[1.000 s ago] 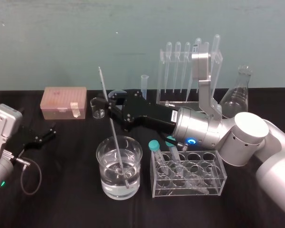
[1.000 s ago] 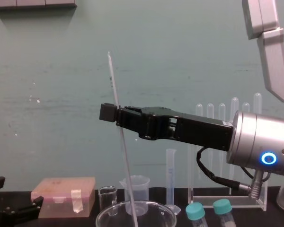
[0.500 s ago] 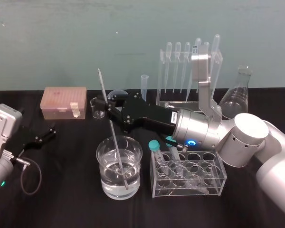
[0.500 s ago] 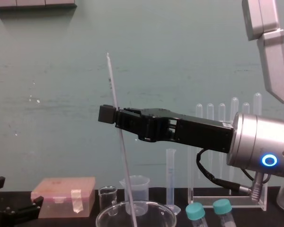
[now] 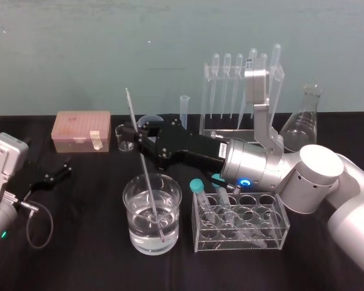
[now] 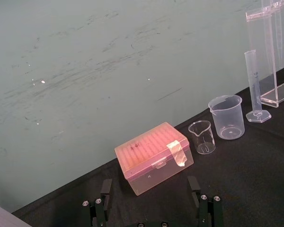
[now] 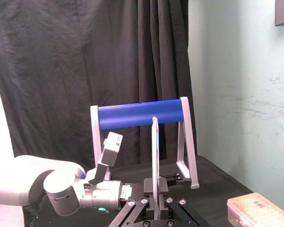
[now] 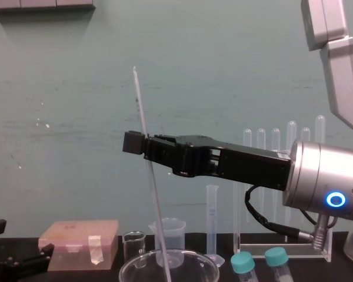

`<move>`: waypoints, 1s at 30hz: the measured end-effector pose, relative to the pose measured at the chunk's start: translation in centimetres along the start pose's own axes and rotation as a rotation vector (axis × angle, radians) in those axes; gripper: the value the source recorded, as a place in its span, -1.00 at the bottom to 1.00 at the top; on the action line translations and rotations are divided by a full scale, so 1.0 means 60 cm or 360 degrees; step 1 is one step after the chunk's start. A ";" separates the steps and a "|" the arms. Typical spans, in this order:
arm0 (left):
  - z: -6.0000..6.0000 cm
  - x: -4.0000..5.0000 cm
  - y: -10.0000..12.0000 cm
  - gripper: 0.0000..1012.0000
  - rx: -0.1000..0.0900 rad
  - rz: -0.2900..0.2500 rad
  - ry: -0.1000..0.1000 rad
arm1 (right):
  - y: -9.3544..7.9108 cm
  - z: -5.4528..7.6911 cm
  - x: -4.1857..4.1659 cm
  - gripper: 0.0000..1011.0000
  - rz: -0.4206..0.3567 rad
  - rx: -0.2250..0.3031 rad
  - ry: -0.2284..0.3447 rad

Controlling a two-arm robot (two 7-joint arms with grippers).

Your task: Hold the thermometer with one hand and immerse one end into the beaker, then reinsert it into the test tube rack.

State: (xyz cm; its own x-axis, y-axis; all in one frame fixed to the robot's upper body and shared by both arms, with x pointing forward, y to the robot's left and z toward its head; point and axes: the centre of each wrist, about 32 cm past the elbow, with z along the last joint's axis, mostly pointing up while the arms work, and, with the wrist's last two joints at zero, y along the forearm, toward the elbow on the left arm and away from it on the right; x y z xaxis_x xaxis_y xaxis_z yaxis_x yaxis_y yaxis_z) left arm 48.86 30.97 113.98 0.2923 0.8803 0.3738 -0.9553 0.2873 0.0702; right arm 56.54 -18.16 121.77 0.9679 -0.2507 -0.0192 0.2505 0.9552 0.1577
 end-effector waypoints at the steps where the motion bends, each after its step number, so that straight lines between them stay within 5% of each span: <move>1: 0.000 0.000 0.000 0.99 0.0000 0.0000 0.0000 | 0.000 0.000 0.000 -0.90 0.0000 0.0000 0.0000; 30: 0.000 0.000 0.000 0.99 0.0000 0.0000 0.0000 | -0.002 0.003 -0.003 -0.90 0.0000 0.0008 -0.0008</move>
State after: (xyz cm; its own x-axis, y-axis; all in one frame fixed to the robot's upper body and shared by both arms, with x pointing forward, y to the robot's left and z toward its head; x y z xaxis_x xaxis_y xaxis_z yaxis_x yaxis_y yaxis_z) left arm 48.86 30.97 113.98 0.2923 0.8803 0.3737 -0.9552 0.2874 0.0703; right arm 56.35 -18.25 121.95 0.9677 -0.2518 -0.0139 0.2507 0.9543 0.1626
